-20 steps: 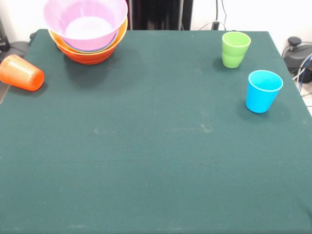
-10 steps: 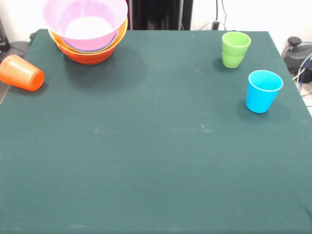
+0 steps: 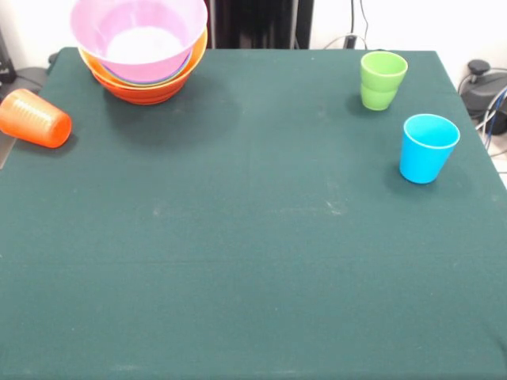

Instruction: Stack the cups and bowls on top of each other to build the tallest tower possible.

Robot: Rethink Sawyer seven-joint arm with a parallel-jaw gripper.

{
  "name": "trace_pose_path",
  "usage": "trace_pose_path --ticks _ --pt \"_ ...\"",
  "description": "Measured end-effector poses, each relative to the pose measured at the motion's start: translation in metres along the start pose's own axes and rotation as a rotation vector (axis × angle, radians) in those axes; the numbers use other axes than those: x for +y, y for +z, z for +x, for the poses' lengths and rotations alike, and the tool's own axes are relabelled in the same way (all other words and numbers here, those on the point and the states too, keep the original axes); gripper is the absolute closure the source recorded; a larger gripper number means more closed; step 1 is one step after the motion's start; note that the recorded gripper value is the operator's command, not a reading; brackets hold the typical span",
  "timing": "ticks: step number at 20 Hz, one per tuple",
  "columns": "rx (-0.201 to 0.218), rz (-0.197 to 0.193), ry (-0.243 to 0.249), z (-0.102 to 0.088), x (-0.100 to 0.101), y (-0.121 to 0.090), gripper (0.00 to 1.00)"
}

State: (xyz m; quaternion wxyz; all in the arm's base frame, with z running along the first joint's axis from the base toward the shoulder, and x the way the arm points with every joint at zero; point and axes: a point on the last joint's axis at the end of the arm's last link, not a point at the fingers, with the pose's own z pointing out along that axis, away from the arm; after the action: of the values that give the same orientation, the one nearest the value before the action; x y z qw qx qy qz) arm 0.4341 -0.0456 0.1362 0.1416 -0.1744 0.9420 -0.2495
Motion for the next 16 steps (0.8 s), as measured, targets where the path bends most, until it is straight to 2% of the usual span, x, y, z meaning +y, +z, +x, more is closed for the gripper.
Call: trace_pose_path --ticks 1,3,4,6,7,10,11,13,14,15,16 --pt "0.008 -0.006 0.025 0.001 0.003 0.003 0.0" --pt "0.059 -0.039 0.127 0.004 0.011 0.012 0.0" --pt "0.118 -0.069 0.209 0.007 0.018 0.018 0.0" --pt "0.205 -0.1 0.311 0.009 0.024 0.022 0.0" --pt "0.268 -0.115 0.374 0.009 0.028 0.021 0.0" --pt "0.457 -0.139 0.508 0.005 0.033 0.012 0.0" --pt "0.562 -0.146 0.552 -0.002 0.033 0.003 0.0" --pt "0.668 -0.156 0.573 -0.011 0.03 -0.011 0.0" --pt "0.738 -0.164 0.575 -0.019 0.027 -0.023 0.0" --pt "0.765 -0.167 0.574 -0.023 0.025 -0.028 0.0" --pt "0.816 -0.174 0.566 -0.031 0.02 -0.04 0.0"
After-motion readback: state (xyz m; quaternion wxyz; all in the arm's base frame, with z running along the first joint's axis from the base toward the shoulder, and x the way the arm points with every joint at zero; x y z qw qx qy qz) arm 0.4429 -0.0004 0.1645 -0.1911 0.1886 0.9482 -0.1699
